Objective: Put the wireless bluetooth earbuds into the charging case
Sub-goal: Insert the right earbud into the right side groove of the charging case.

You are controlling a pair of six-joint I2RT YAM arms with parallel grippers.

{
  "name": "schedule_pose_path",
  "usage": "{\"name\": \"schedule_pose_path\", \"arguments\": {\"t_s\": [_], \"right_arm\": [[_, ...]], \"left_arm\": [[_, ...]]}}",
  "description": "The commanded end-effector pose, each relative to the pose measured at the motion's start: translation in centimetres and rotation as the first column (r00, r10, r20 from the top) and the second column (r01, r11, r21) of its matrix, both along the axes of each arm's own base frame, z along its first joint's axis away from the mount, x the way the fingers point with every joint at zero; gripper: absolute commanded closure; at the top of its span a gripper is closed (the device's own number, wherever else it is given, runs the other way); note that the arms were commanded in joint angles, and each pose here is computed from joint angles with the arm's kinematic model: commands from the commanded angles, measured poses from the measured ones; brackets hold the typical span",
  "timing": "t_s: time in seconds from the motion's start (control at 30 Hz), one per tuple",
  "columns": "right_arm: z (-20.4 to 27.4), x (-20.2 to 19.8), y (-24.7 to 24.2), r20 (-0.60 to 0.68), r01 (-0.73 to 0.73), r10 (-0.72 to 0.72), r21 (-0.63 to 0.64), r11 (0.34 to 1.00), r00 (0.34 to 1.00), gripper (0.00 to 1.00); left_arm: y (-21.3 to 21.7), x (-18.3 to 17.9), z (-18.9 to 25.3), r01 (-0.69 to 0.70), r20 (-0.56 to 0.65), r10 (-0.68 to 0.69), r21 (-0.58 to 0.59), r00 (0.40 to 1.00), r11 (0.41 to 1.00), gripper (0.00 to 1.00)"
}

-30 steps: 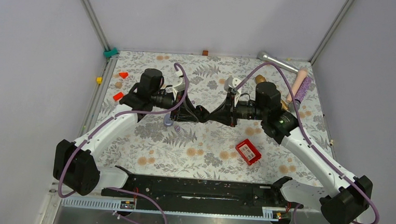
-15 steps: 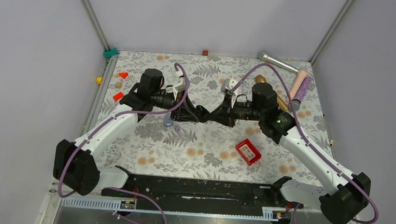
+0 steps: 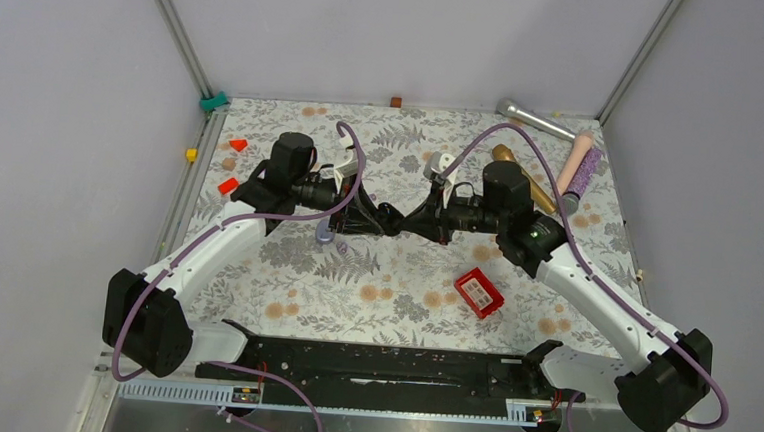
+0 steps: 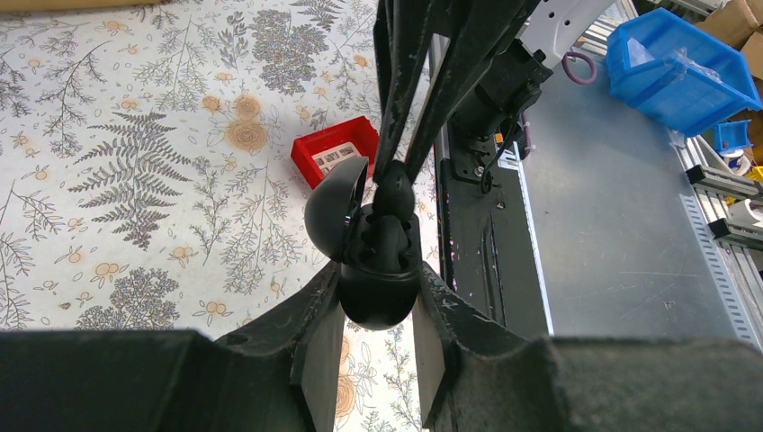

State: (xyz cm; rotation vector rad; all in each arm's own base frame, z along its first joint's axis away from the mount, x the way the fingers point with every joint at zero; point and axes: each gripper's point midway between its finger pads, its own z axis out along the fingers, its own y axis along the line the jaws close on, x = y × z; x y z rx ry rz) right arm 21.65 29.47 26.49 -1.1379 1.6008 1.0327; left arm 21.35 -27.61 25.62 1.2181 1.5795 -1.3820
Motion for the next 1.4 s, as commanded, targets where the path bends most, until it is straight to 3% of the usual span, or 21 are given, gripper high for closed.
{"name": "schedule_pose_path", "arguments": {"t_s": [0.0, 0.67, 1.13, 1.37], "right_arm": [[0.1, 0.6, 0.6, 0.024, 0.013, -0.013, 0.010, 1.000, 1.000, 0.87], [0.3, 0.5, 1.3, 0.002, 0.007, -0.007, 0.040, 0.999, 1.000, 0.85], [0.8, 0.1, 0.7, 0.026, 0.006, -0.007, 0.021, 1.000, 1.000, 0.69], [1.6, -0.5, 0.4, 0.045, -0.015, 0.013, 0.025, 1.000, 0.999, 0.66]], "left_arm": [[-0.3, 0.4, 2.5, 0.007, 0.096, -0.002, -0.043, 0.995, 0.999, 1.00], [-0.3, 0.4, 2.6, 0.006, 0.101, -0.001, -0.044, 0.995, 0.999, 1.00], [-0.2, 0.3, 2.8, 0.001, 0.110, 0.004, -0.046, 0.994, 0.999, 1.00], [-0.2, 0.3, 3.0, 0.000, 0.116, 0.005, -0.048, 0.993, 0.999, 1.00]]}}
